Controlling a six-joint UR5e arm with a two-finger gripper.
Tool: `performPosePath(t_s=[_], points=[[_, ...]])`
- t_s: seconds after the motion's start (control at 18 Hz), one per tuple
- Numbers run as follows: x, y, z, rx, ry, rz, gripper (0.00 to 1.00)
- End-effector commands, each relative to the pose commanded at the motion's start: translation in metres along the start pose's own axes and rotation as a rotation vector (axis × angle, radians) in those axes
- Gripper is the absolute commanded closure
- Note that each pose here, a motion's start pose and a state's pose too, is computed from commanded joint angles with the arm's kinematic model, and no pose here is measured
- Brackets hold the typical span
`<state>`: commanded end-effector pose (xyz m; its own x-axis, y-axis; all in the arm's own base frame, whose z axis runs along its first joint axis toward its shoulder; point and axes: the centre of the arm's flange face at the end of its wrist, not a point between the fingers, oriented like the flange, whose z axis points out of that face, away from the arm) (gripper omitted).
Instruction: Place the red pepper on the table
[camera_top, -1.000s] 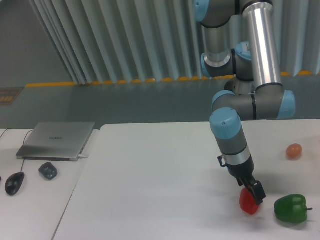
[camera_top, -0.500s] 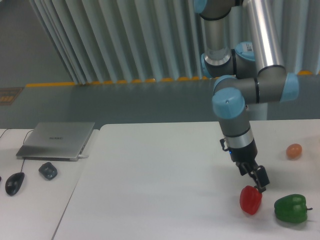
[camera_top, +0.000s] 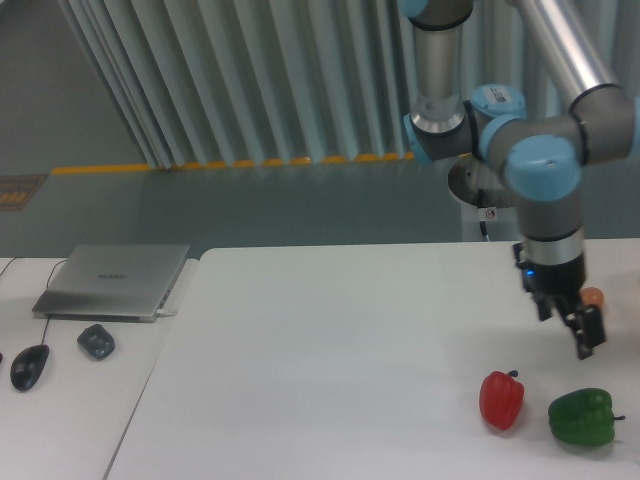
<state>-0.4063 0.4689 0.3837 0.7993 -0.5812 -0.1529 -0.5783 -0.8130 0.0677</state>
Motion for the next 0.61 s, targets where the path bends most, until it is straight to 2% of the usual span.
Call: performPosePath(t_s=[0.11,0.33,0.61], points=[[-0.003,0.011,0.001,-0.001,0.003,0.008,0.00],[-0.007,0.041,0.004,0.021,0.030,0.094,0.00],[-0.010,0.049,0.000,0.051,0.042,0.096,0.00]])
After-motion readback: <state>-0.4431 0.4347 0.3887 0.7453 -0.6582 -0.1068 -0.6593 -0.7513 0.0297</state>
